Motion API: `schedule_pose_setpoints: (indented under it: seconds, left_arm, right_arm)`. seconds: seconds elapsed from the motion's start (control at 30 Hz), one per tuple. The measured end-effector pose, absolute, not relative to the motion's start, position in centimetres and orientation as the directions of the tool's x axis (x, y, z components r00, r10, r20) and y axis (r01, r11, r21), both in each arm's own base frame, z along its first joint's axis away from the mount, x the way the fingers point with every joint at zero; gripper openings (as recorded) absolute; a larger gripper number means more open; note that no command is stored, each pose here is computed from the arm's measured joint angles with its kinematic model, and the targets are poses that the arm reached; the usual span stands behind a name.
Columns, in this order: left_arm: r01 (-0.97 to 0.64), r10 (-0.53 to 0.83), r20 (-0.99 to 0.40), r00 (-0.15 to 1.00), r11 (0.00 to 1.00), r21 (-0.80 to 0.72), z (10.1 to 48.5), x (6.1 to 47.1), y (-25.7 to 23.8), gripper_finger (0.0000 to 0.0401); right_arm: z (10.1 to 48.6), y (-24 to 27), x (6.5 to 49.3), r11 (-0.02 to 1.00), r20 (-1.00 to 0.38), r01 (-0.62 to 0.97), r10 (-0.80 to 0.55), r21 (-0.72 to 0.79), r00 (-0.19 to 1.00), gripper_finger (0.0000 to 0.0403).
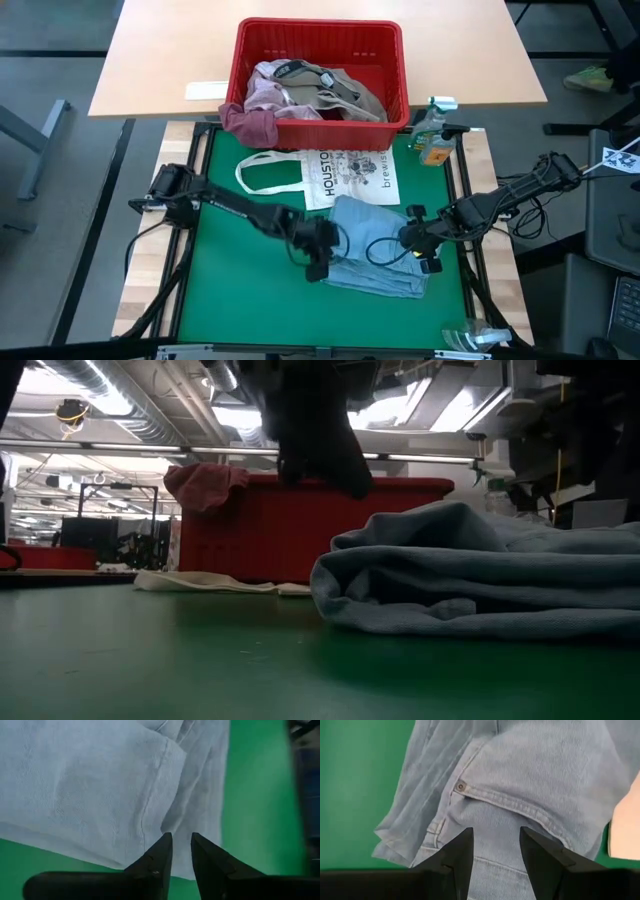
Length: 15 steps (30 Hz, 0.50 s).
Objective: Fold Laundry from Bin
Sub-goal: Fold the blue pants from the red laundry basket
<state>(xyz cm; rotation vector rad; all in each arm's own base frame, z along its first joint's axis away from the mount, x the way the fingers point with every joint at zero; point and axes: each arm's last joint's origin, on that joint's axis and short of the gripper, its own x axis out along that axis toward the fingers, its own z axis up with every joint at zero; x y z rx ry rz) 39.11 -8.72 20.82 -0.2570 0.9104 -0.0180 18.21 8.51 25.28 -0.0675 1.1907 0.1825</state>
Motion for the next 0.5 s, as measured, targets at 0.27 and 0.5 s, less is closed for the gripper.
schedule_pose_setpoints:
  seconds: [0.27,0.5]
  left_arm:
    - [-0.144,0.05,-0.758,0.651,0.988,-0.059,20.6,38.5,-11.3,0.0151]
    - [-0.171,0.085,-0.75,0.656,0.985,-0.038,20.7,38.5,-11.2,0.0171]
  right_arm:
    - [25.4,8.7,18.4,0.98,-0.918,-0.185,0.134,0.068,0.374,0.0159]
    - [25.5,9.2,18.5,0.96,-0.898,-0.137,0.278,0.245,0.342,0.0159]
